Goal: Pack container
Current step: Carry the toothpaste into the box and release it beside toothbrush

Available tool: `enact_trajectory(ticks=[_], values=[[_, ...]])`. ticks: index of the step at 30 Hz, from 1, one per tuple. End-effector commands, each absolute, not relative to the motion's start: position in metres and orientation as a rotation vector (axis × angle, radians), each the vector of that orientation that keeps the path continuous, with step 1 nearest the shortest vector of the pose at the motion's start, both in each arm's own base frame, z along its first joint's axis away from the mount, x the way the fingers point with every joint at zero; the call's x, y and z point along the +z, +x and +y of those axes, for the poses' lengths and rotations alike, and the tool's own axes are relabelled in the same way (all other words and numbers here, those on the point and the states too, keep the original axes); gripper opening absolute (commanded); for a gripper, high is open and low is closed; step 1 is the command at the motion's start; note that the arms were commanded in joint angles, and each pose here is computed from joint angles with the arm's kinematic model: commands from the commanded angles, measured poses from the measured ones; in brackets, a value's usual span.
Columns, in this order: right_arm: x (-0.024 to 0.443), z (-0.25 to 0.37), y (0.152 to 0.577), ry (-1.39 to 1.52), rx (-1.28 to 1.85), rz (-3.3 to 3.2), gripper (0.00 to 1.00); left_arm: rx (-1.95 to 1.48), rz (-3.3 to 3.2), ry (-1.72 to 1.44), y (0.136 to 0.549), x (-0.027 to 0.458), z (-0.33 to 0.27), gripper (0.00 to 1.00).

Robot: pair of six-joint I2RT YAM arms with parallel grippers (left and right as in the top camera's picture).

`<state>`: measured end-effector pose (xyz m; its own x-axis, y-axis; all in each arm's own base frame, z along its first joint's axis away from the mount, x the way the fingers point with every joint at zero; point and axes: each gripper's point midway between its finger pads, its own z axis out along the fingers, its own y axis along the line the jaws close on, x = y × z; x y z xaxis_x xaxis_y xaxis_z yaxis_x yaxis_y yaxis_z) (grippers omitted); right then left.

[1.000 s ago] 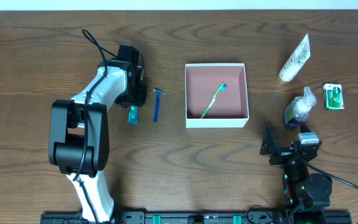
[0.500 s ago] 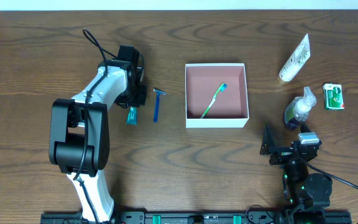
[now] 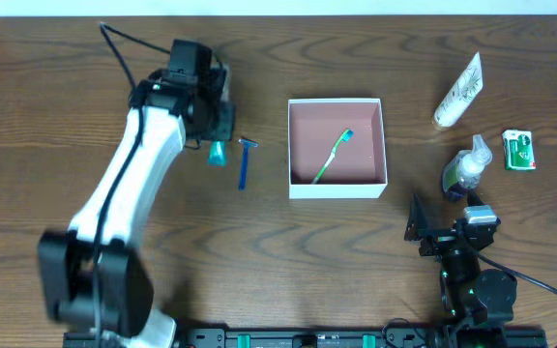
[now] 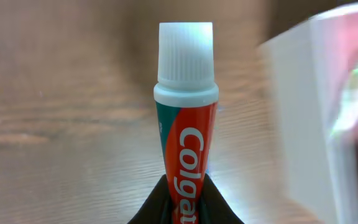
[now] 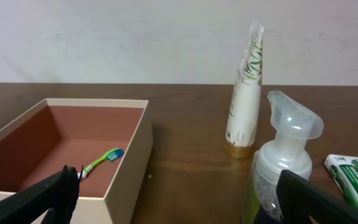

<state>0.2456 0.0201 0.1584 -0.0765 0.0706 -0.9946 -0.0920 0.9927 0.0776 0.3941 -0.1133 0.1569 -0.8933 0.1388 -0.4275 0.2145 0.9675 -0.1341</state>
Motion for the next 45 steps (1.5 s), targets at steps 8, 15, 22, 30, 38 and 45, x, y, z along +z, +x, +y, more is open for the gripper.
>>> enact_trajectory(ticks=[8, 15, 22, 30, 38, 45], values=[[0.157, 0.020, 0.245, -0.024, 0.123, 1.644, 0.99, -0.458, 2.421, 0.479, 0.349, 0.235, -0.244, 0.13], [0.157, 0.020, 0.245, -0.024, 0.122, 1.644, 0.99, -0.391, 2.478, 0.517, 0.348, 0.191, -0.283, 0.13], [0.157, 0.020, 0.245, -0.024, 0.122, 1.644, 0.99, -0.340, 2.557, 0.430, 0.370, 0.138, -0.291, 0.13], [0.157, 0.020, 0.245, -0.024, 0.122, 1.644, 0.99, -0.297, 2.594, 0.239, 0.384, 0.113, -0.289, 0.13], [0.157, 0.020, 0.245, -0.024, 0.122, 1.644, 0.99, -0.202, 2.581, 0.109, 0.394, 0.106, -0.275, 0.13], [0.157, 0.020, 0.245, -0.024, 0.122, 1.644, 0.99, -0.165, 2.603, 0.103, 0.398, 0.089, -0.272, 0.13]])
